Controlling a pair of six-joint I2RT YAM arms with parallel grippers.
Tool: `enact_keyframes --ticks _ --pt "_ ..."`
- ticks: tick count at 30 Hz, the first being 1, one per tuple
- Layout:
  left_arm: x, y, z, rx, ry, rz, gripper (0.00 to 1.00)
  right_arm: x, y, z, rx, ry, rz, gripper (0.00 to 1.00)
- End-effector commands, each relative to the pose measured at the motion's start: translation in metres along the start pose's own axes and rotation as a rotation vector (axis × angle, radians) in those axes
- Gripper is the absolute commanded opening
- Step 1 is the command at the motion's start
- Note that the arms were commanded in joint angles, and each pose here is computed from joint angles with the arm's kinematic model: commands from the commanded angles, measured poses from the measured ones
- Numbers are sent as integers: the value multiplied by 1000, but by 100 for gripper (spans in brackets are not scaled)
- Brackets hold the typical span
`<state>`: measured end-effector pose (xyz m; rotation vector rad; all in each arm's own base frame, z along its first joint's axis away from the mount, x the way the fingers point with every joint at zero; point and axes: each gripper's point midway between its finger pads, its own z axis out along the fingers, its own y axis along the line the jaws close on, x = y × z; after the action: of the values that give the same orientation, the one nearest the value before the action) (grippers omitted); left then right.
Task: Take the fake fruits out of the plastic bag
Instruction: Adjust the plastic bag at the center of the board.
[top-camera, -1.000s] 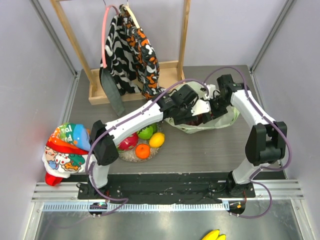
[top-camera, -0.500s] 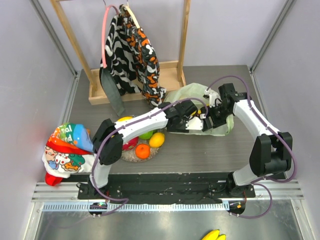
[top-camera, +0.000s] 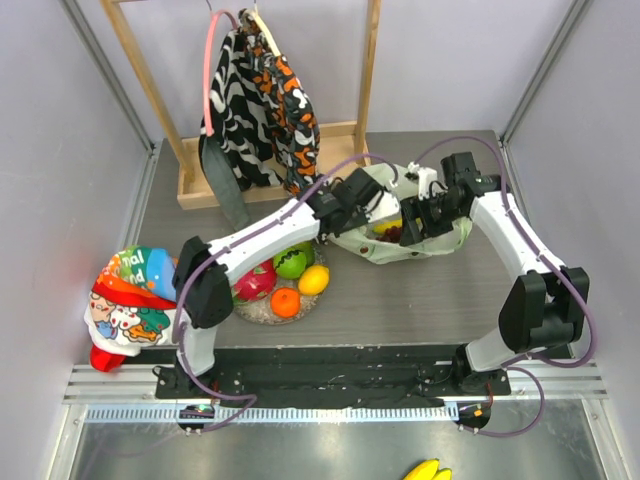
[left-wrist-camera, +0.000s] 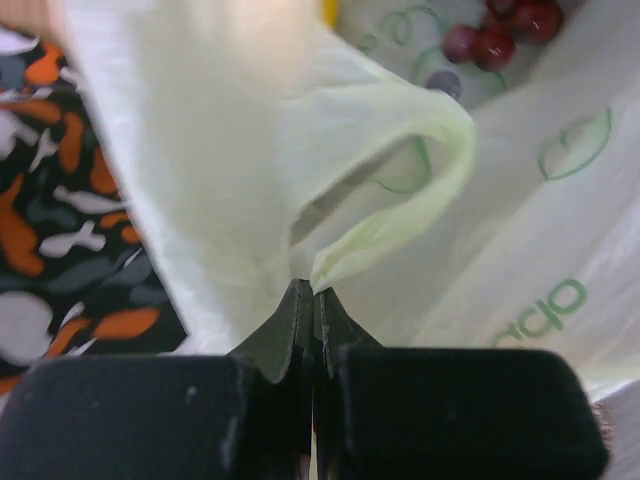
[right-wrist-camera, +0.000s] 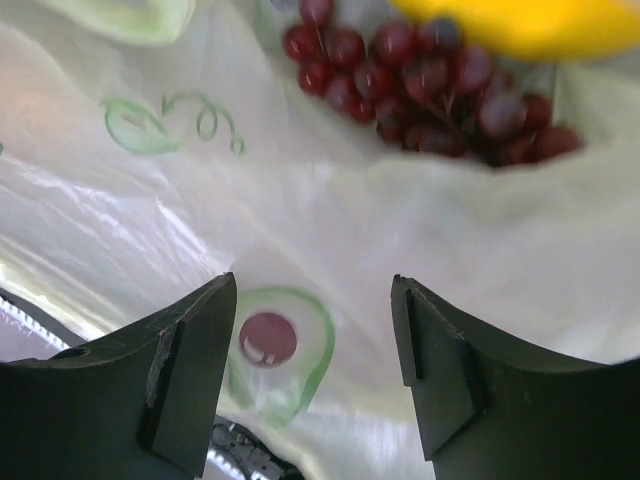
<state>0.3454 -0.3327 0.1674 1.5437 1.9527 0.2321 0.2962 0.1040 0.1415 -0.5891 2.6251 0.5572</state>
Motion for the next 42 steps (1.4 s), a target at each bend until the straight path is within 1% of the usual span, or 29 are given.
enact_keyframes --ticks 1,4,5,6,7,8,10,11,13,14,16,17,20,23,26,28,31,33,34,35,37,42 --pt "-32 42 -73 -57 -223 -277 0 -50 18 -19 -61 -147 -127 70" --pt "-37 47 -86 -60 -265 -361 0 -69 24 -11 -74 -163 -158 66" --pt "-38 46 -88 -53 -270 -377 0 -80 27 -12 -71 -178 -180 62" --pt "-38 43 -88 -41 -271 -408 0 -84 32 -7 -75 -171 -201 60" --pt "-38 41 -89 -34 -274 -422 0 -85 28 3 -53 -144 -201 58" --pt "-38 43 -91 -40 -277 -440 0 -90 28 5 -45 -147 -215 55" --pt "-38 42 -92 -39 -278 -483 0 -91 27 20 -31 -128 -222 52" --pt "-38 41 -93 -37 -279 -490 0 -84 24 28 -21 -104 -207 48" --pt "-37 40 -95 -31 -279 -507 0 -65 25 36 -26 -31 -191 45" --pt "-36 40 -97 -28 -283 -512 0 -43 24 39 -25 19 -167 44" --pt "-33 39 -100 -34 -286 -515 0 -10 23 37 -15 82 -150 43" --pt "-31 39 -101 -35 -286 -516 0 18 23 34 -5 119 -144 42" --pt "-22 30 -99 -16 -265 -512 0 53 17 30 33 169 -158 43" --pt "-12 16 -97 30 -242 -511 0 74 20 21 29 217 -160 42" --pt "-7 9 -98 47 -236 -512 0 76 26 9 16 225 -168 42" --pt "-5 10 -96 38 -232 -504 0 71 27 5 20 202 -185 43" --pt "-5 14 -94 17 -228 -499 0 35 15 5 76 130 -239 46" --pt "-5 14 -92 16 -229 -495 0 -6 7 4 123 40 -282 47" --pt "-5 14 -92 12 -228 -491 0 -12 1 13 127 55 -289 47" --pt "-5 15 -92 10 -228 -486 0 -31 -1 11 144 24 -315 47" --pt "-5 17 -93 5 -231 -476 0 -49 -7 22 144 20 -330 47" --pt "-10 18 -95 11 -246 -464 0 -70 -17 42 142 19 -342 49"
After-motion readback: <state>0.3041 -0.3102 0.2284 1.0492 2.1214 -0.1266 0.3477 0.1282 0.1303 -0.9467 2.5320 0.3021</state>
